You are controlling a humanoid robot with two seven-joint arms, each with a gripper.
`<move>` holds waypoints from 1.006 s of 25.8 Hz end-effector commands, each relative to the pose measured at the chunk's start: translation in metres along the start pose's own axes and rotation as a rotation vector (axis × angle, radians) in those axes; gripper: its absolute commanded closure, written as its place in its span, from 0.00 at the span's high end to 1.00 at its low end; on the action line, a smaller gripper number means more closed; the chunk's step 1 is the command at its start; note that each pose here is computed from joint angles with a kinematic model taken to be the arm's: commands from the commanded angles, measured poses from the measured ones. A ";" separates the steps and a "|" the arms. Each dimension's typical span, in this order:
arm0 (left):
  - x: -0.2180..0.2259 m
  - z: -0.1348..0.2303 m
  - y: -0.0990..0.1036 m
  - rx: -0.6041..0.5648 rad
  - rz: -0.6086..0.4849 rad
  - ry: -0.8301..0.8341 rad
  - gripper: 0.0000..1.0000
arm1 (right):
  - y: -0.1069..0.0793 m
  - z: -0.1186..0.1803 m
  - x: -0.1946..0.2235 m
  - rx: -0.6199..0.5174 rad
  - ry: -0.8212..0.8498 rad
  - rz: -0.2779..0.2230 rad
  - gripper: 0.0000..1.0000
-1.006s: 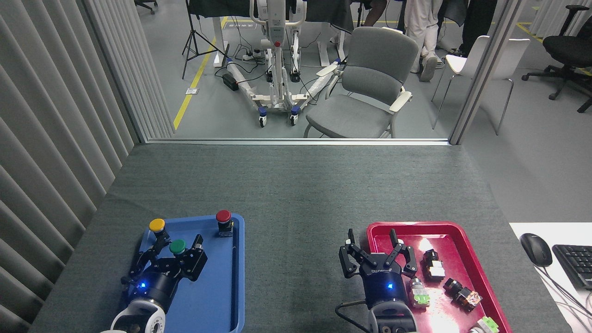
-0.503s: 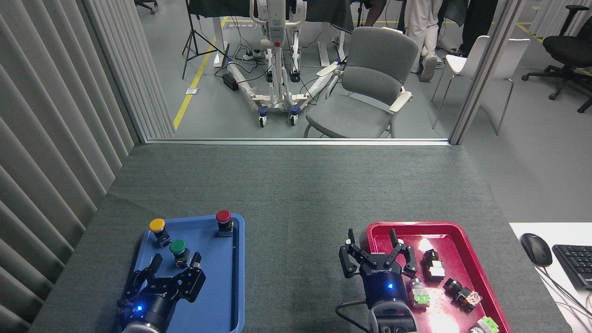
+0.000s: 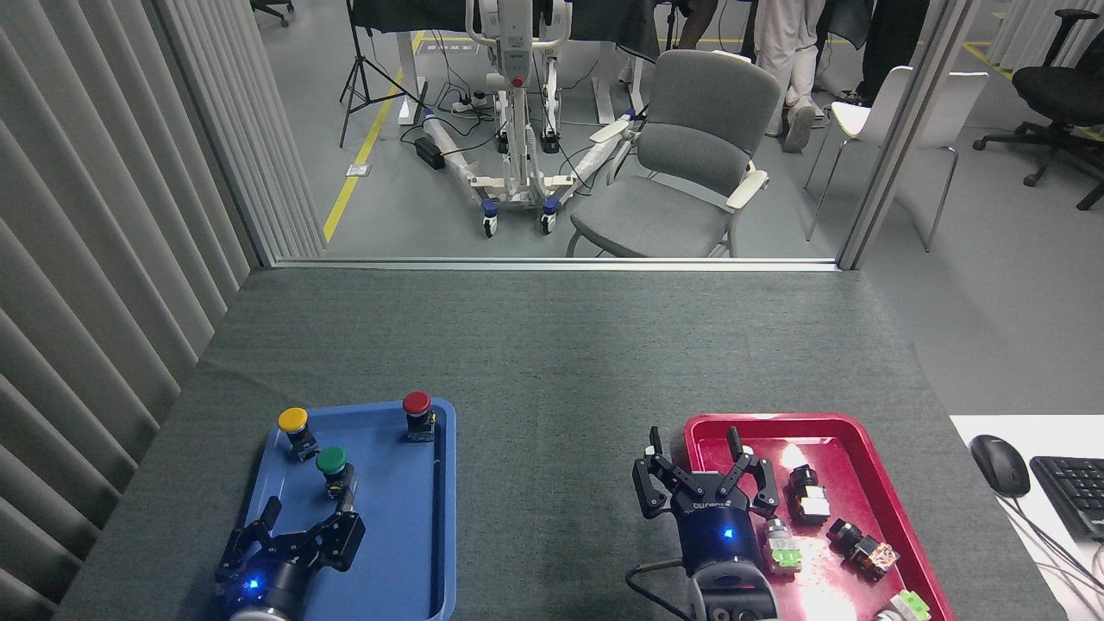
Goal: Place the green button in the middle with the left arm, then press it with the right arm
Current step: 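Lower the left hand onto the green button and grasp it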
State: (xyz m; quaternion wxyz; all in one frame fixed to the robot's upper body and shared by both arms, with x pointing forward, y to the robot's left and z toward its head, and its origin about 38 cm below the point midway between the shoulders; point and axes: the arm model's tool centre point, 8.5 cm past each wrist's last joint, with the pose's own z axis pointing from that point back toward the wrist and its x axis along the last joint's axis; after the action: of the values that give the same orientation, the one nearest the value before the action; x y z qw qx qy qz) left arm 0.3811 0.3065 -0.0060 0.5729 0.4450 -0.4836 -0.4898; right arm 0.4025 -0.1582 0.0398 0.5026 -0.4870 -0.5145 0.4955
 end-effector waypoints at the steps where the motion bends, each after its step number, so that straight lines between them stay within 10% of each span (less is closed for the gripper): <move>1: -0.006 -0.003 -0.006 -0.018 -0.008 0.021 1.00 | 0.000 0.000 0.000 0.000 0.000 0.000 1.00; 26: 0.021 -0.042 -0.007 -0.025 -0.133 0.058 0.99 | 0.001 0.001 0.000 0.000 -0.002 0.001 1.00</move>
State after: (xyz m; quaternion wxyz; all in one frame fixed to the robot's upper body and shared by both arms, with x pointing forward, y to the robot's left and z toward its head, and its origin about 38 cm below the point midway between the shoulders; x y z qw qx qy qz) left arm 0.4173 0.2883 -0.0160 0.5590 0.4803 -0.4346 -0.5176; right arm 0.4020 -0.1583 0.0393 0.5025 -0.4870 -0.5145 0.4956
